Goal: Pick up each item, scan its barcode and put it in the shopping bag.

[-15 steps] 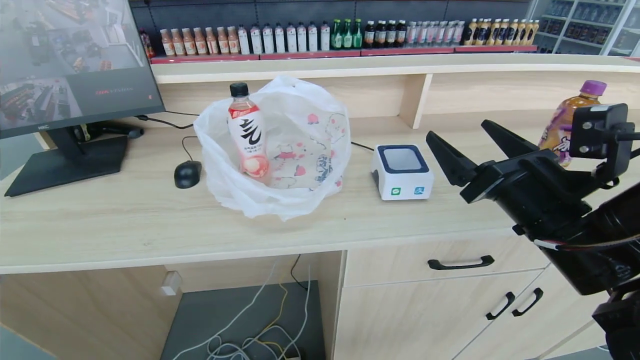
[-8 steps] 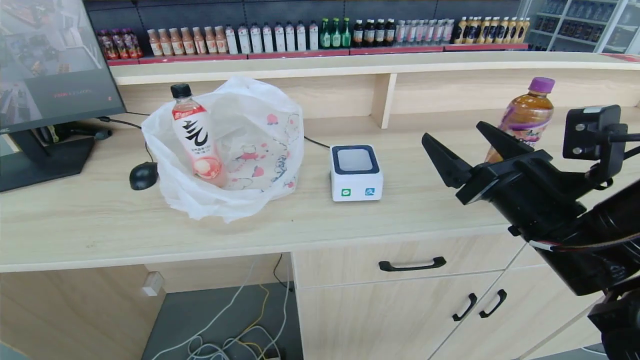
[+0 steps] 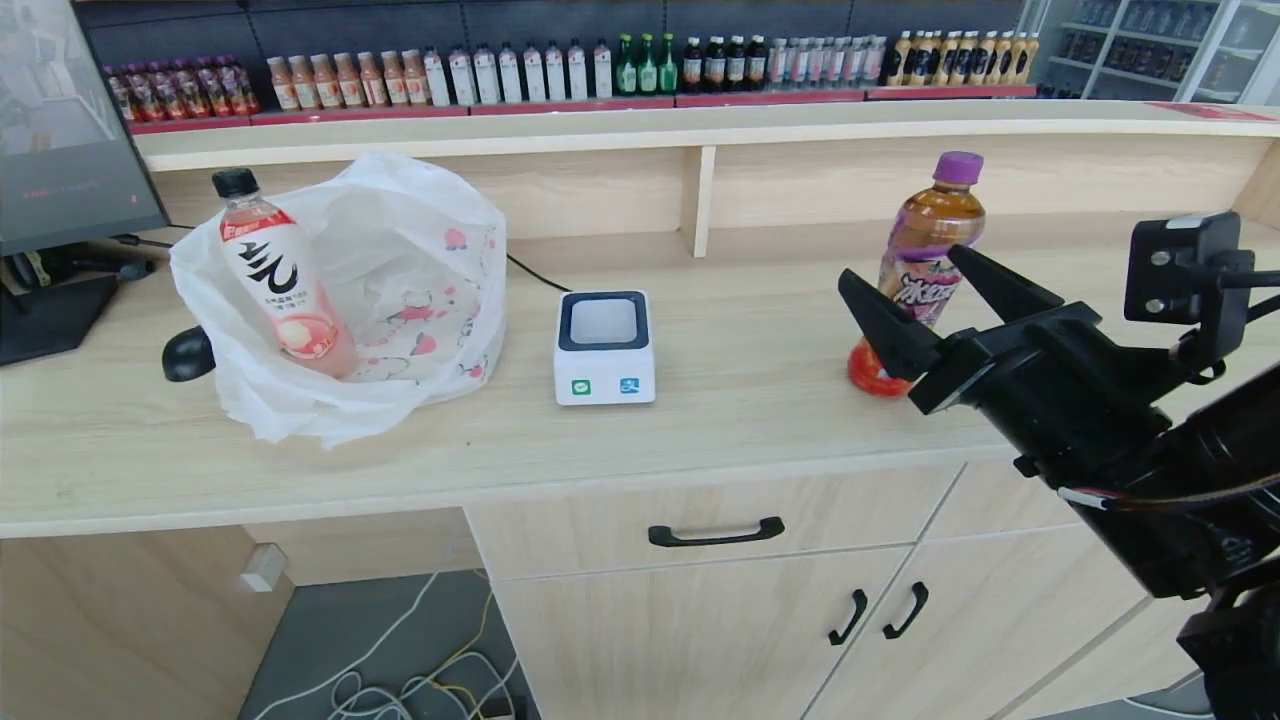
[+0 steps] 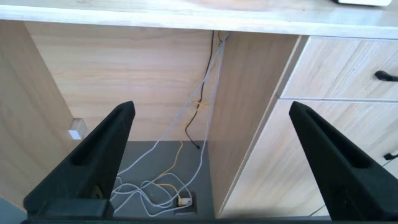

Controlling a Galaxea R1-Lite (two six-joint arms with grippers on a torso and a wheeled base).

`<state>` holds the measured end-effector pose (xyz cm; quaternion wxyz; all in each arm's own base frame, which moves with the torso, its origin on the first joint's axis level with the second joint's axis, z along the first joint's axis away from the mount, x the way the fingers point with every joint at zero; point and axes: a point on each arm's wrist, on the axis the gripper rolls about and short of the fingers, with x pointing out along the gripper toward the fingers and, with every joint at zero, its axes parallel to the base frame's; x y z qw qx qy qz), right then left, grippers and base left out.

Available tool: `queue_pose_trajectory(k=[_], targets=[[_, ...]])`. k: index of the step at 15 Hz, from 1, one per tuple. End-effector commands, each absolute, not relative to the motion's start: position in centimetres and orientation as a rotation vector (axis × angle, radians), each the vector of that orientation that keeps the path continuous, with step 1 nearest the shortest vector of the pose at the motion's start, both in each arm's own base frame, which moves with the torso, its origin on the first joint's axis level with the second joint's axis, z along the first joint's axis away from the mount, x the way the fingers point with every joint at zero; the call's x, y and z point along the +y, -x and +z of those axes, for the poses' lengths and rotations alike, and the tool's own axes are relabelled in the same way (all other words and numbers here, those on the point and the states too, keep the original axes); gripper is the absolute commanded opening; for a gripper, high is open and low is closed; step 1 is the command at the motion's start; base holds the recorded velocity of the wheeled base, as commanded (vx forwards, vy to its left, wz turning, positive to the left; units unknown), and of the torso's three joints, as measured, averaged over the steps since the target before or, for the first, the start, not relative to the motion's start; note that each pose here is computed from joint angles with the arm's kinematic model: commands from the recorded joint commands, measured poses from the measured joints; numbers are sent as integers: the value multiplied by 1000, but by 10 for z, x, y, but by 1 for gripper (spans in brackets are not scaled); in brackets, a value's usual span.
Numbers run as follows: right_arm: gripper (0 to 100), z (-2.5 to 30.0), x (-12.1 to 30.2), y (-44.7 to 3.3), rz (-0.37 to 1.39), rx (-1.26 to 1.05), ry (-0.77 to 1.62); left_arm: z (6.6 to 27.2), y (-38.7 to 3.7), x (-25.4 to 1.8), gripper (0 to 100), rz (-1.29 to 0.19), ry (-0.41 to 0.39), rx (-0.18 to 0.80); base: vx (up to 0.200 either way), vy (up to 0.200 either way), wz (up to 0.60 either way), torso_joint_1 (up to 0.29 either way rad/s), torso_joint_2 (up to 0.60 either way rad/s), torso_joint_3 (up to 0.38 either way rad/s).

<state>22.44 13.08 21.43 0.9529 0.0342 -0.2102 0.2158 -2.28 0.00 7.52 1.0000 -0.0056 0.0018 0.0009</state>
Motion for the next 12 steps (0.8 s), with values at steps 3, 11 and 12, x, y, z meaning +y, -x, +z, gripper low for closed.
queue_pose_trajectory(k=[3,11,12], targets=[[100,214,129,-220,442,-426,-68,75,23,0,100,2,11,3,0,-200,0,4,2,4],[100,206,125,-216,398,-392,-34,75,23,0,100,2,5,2,0,0,0,0,0,0],[100,204,125,-216,375,-380,-38,75,23,0,100,2,5,2,0,0,0,0,0,0]])
